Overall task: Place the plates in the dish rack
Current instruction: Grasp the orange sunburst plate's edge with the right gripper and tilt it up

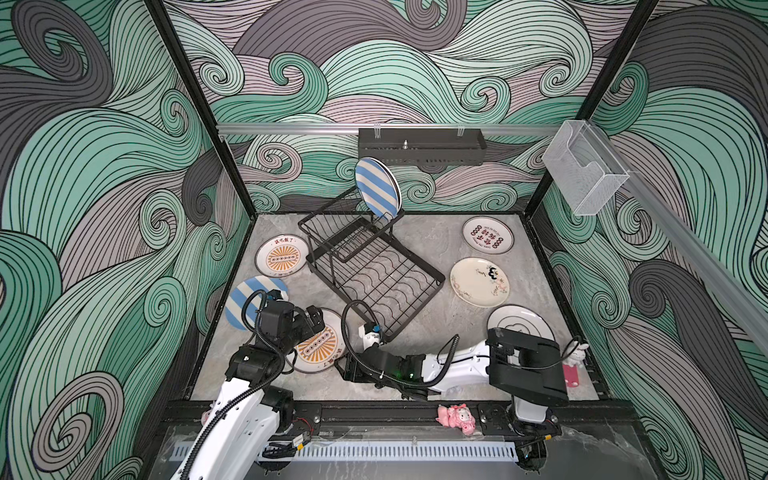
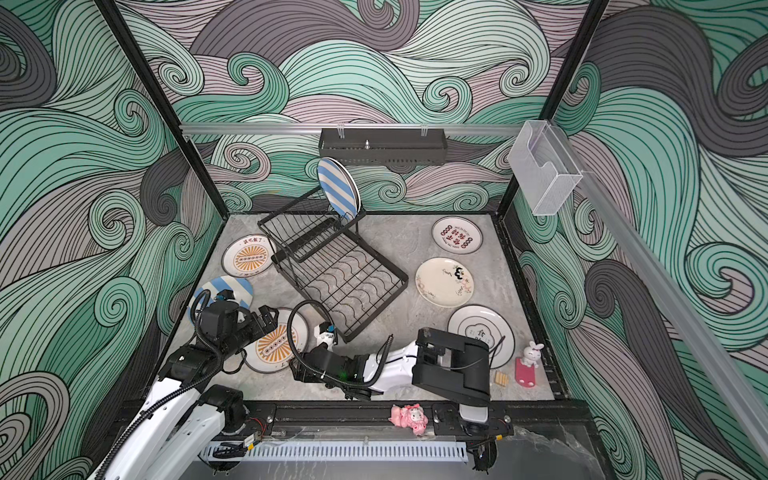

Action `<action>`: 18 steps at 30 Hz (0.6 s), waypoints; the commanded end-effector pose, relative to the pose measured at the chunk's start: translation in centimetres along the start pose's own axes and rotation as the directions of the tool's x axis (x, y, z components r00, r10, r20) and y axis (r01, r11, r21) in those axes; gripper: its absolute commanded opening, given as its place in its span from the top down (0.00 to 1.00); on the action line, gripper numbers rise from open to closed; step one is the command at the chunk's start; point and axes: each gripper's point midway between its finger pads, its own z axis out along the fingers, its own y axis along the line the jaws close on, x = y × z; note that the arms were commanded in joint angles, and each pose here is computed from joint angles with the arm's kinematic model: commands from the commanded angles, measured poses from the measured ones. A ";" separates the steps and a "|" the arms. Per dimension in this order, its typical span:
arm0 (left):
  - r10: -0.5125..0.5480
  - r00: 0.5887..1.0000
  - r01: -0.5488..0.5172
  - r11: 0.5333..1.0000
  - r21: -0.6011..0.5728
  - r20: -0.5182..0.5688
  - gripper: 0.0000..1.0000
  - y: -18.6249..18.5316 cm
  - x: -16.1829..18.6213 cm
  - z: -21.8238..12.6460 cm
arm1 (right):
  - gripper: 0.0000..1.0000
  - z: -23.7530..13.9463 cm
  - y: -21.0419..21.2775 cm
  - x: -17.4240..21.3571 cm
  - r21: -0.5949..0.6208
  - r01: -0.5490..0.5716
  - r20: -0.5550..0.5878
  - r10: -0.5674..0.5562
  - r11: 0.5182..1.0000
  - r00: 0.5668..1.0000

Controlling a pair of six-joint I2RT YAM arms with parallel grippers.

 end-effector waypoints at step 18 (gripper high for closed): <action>-0.001 1.000 0.002 0.998 0.070 -0.019 0.01 -0.9 0.0 0.5 | 0.43 4.2 -4.0 -2.9 0.108 -0.072 -0.002 0.073 0.992 0.997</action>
